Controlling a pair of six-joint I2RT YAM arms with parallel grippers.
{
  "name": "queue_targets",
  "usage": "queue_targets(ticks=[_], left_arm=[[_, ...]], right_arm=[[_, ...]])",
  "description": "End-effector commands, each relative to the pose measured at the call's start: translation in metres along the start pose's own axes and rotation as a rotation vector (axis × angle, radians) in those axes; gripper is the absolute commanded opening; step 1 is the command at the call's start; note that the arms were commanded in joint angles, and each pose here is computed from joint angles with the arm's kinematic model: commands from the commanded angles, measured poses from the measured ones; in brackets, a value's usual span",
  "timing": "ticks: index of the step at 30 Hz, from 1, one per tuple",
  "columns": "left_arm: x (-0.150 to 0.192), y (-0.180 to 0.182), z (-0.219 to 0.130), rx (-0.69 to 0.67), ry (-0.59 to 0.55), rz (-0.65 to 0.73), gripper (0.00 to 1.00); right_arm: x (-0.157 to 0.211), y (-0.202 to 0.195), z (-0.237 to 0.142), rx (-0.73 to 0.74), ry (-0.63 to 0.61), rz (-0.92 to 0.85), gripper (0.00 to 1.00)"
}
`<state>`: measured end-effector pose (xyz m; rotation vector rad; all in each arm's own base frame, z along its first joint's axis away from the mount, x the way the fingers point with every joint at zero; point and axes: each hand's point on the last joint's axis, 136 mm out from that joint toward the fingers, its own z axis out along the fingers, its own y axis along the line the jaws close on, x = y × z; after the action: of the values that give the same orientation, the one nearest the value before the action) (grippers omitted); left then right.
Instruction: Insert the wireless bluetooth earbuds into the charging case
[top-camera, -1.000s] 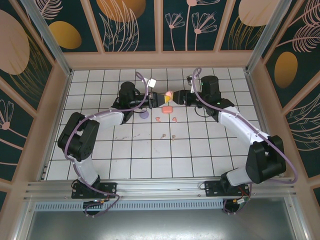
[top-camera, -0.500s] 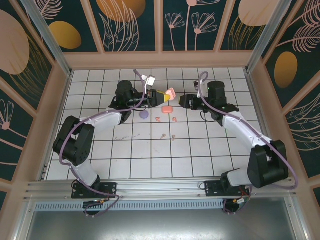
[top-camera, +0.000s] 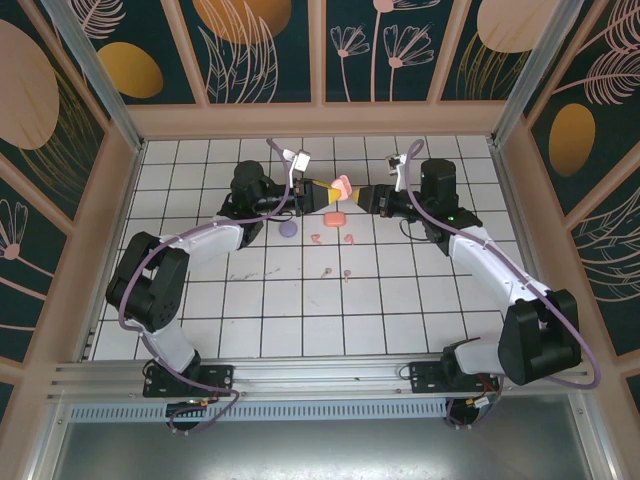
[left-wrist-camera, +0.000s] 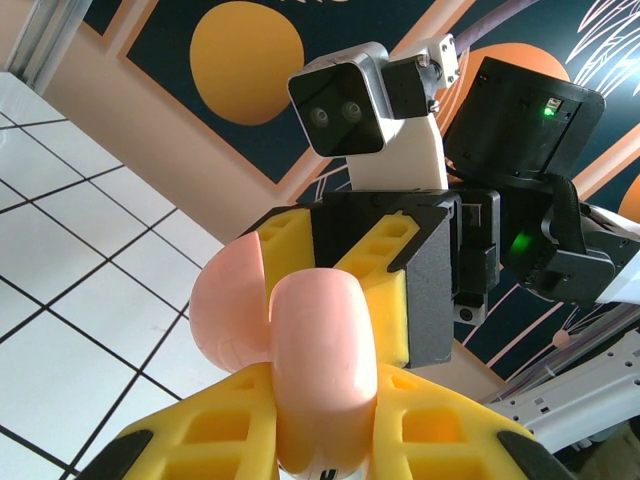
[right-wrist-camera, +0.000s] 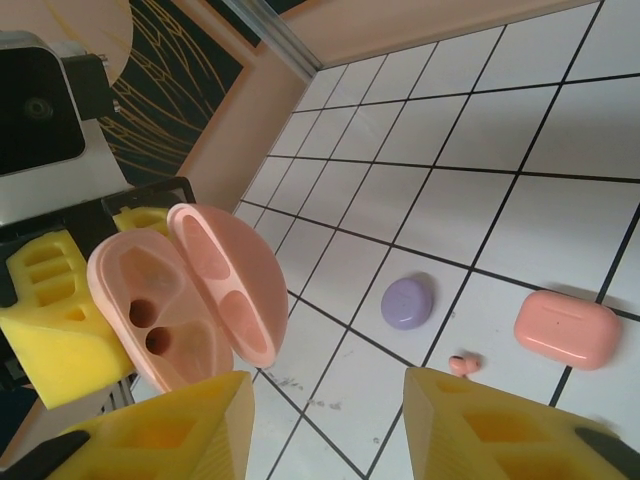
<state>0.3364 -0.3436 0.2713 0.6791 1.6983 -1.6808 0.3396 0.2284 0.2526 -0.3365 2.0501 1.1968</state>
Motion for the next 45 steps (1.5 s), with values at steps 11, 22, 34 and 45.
queue_targets(ticks=[11, 22, 34, 45], left_arm=[[-0.002, -0.009, 0.003, 0.042, 0.000, 0.032, 0.00], [-0.001, -0.011, 0.006, 0.049, 0.002, 0.033, 0.00], [-0.006, -0.013, 0.006, 0.048, -0.009, 0.046, 0.00], [-0.004, -0.014, 0.007, 0.056, -0.004, 0.040, 0.00]], right_arm=[[-0.024, 0.026, -0.004, -0.069, -0.050, -0.051, 0.42], [-0.020, 0.025, 0.011, -0.055, -0.017, -0.048, 0.39], [-0.007, 0.013, 0.011, -0.012, 0.000, -0.032, 0.33], [-0.010, 0.012, 0.021, -0.030, 0.008, -0.019, 0.29]])
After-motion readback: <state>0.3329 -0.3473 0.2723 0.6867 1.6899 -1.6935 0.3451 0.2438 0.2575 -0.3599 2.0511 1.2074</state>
